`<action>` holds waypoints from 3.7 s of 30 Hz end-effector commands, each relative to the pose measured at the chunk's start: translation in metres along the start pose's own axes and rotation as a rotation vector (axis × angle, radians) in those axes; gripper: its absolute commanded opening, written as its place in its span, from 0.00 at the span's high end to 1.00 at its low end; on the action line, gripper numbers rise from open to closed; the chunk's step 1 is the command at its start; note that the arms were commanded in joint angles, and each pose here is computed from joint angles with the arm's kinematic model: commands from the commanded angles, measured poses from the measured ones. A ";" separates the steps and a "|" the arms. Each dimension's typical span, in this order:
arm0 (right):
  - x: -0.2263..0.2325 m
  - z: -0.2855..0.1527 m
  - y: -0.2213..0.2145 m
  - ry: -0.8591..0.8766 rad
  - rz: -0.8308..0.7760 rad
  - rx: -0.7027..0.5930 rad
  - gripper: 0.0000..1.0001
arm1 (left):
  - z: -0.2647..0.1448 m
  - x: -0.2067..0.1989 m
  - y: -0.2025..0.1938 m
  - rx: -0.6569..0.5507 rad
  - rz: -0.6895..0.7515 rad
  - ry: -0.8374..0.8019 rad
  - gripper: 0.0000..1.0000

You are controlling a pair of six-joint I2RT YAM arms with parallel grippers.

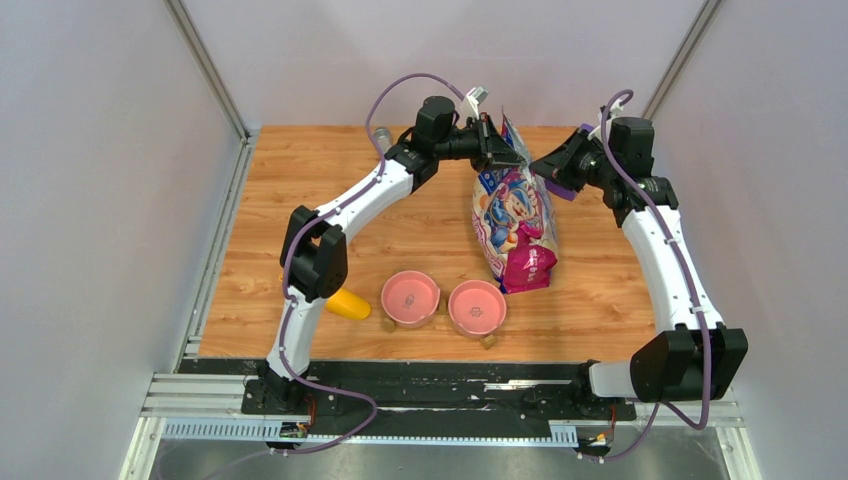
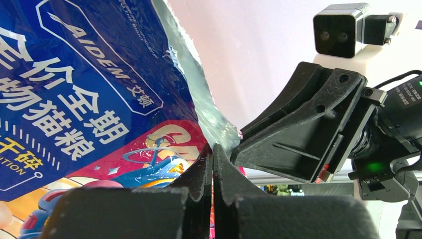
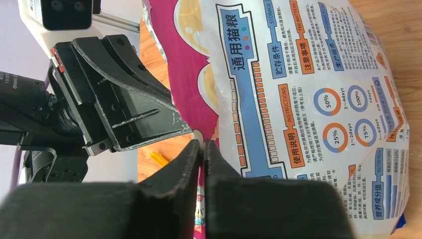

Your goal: Serve the pet food

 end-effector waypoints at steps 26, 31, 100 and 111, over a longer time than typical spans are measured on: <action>-0.012 -0.009 0.032 -0.194 -0.233 -0.262 1.00 | -0.018 -0.010 0.005 0.009 0.013 0.052 1.00; -0.016 -0.009 0.035 -0.228 -0.298 -0.277 1.00 | -0.021 -0.011 0.008 0.004 0.015 0.075 1.00; -0.008 -0.002 0.015 -0.659 -0.793 -0.287 1.00 | -0.019 -0.009 0.009 0.045 0.109 0.073 1.00; -0.002 0.009 -0.008 -0.465 -0.743 -0.130 1.00 | -0.015 -0.012 0.012 0.030 0.095 0.031 1.00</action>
Point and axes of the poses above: each gripper's point midway between its finger pads, its own z axis out along the fingers, its own x axis along the line the jaws close on, y = z × x, the point moved 8 cm from there along -z, back along the fingers, and after that the axes turned 9 degrees about z, right-handed, at the moved point
